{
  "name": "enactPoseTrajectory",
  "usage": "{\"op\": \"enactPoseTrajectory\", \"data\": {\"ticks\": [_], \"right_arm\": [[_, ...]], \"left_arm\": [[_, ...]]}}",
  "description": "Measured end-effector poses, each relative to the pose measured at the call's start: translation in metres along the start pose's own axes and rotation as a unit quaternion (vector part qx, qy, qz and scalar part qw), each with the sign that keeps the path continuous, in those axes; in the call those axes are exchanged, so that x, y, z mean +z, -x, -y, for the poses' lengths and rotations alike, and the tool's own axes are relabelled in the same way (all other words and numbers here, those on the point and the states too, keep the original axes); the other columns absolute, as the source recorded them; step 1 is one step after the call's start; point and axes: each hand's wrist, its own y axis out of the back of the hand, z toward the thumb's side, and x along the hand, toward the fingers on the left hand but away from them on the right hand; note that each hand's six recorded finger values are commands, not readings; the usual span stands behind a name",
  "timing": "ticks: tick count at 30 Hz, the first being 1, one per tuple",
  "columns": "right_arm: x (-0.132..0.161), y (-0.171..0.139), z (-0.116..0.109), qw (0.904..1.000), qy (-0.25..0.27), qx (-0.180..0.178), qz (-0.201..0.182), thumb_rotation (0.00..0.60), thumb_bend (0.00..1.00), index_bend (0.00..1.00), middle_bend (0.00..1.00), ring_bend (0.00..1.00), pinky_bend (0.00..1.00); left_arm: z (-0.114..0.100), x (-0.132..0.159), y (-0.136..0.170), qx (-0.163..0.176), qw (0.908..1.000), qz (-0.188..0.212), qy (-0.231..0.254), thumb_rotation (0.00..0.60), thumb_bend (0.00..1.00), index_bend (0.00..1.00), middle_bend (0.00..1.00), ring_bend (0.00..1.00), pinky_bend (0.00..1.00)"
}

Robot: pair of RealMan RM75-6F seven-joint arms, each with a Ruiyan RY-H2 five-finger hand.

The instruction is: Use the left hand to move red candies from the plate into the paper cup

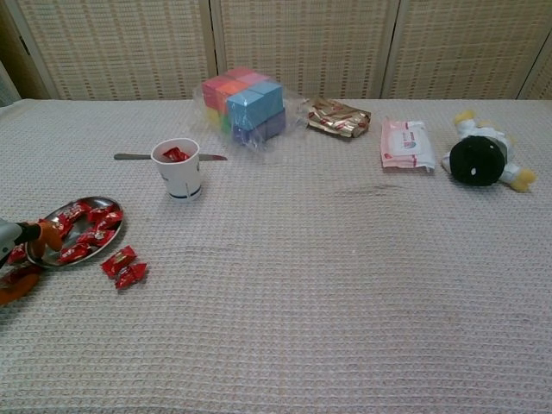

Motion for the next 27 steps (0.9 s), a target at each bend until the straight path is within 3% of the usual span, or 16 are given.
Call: {"op": "enactPoseTrajectory", "data": {"ticks": [7,16,22,27], "right_arm": [[0.0,-0.001,-0.001,1.0,0.001,-0.002,0.0,0.6,0.04,0.0,0.0,0.0,0.0],[0.0,-0.002,-0.002,1.0,0.001,-0.003,-0.003,0.6,0.04,0.0,0.0,0.0,0.0],[0.001,-0.003,-0.002,1.0,0.001,-0.002,-0.006,0.6,0.04,0.0,0.0,0.0,0.0],[0.001,-0.004,-0.003,1.0,0.003,-0.005,-0.006,0.6,0.04,0.0,0.0,0.0,0.0]], "left_arm": [[-0.006,0.005,0.003,0.011,0.9998,0.012,-0.005,0.6,0.4,0.35,0.42,0.53,1.0],[-0.016,-0.002,0.019,0.037,0.999,0.004,-0.025,0.6,0.4,0.33,0.41,0.52,1.0],[-0.012,-0.017,0.024,0.026,0.9987,-0.024,-0.036,0.6,0.4,0.31,0.4,0.52,1.0],[-0.003,-0.021,0.023,-0.002,0.999,-0.029,-0.033,0.6,0.4,0.22,0.34,0.5,1.0]]}}
